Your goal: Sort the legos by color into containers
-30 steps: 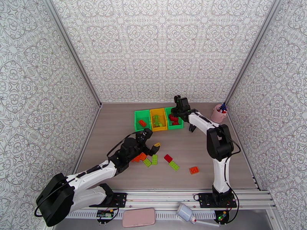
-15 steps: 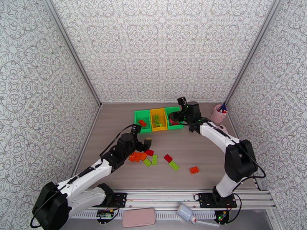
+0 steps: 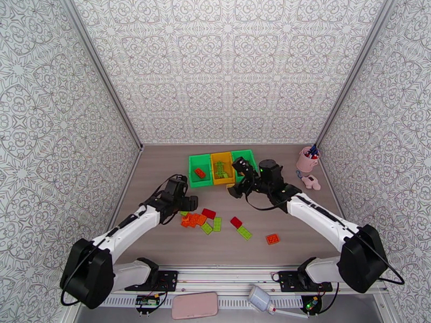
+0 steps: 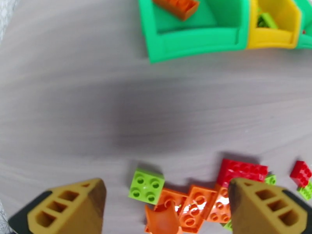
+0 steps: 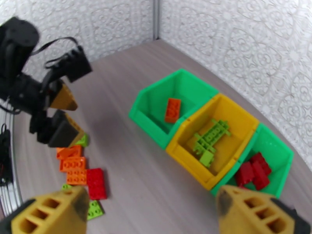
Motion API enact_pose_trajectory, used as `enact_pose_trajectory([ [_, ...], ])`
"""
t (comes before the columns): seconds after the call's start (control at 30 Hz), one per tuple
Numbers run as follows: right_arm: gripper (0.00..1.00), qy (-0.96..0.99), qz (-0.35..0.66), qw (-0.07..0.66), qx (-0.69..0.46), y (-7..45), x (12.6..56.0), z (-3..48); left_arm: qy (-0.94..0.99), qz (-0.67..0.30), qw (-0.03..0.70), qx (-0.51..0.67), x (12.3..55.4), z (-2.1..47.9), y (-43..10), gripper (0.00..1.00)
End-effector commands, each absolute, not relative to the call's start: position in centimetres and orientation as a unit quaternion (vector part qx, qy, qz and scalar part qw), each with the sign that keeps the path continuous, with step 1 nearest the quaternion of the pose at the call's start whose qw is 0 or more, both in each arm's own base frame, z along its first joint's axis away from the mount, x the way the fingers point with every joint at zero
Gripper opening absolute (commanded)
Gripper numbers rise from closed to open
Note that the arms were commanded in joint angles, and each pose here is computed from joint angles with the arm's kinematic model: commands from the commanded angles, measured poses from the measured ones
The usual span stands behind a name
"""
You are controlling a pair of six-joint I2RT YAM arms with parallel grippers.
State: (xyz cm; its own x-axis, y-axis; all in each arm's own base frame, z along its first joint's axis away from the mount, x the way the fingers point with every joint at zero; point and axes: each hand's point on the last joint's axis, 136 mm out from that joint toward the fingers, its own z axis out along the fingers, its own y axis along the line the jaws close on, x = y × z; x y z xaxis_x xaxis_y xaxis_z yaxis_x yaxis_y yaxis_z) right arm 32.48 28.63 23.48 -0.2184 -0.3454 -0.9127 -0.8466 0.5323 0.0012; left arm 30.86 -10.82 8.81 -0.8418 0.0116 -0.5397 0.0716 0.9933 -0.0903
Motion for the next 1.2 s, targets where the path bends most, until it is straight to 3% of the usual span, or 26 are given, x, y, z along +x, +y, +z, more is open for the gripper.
enact_pose_trajectory([
  [0.0, 0.90, 0.729, 0.275, 0.449, -0.438, 28.9, 30.3, 22.4, 0.968, -0.052, 0.245, 0.022, 31.1, 7.9, -10.9, 0.79],
  [0.37, 0.91, 0.743, 0.264, 0.434, -0.437, 28.6, 30.3, 21.2, 0.985, -0.018, 0.172, -0.005, 31.6, 4.3, -10.1, 0.69],
  [1.03, 0.91, 0.753, 0.261, 0.419, -0.436, 28.6, 30.4, 20.5, 0.989, 0.020, 0.140, -0.041, 30.7, 2.0, -8.8, 0.29],
  [1.1, 0.91, 0.753, 0.260, 0.419, -0.436, 28.6, 30.4, 20.5, 0.989, 0.020, 0.140, -0.044, 30.6, 2.0, -8.8, 0.28],
  [1.17, 0.91, 0.753, 0.260, 0.419, -0.436, 28.6, 30.4, 20.5, 0.989, 0.023, 0.139, -0.047, 30.5, 2.0, -8.7, 0.33],
])
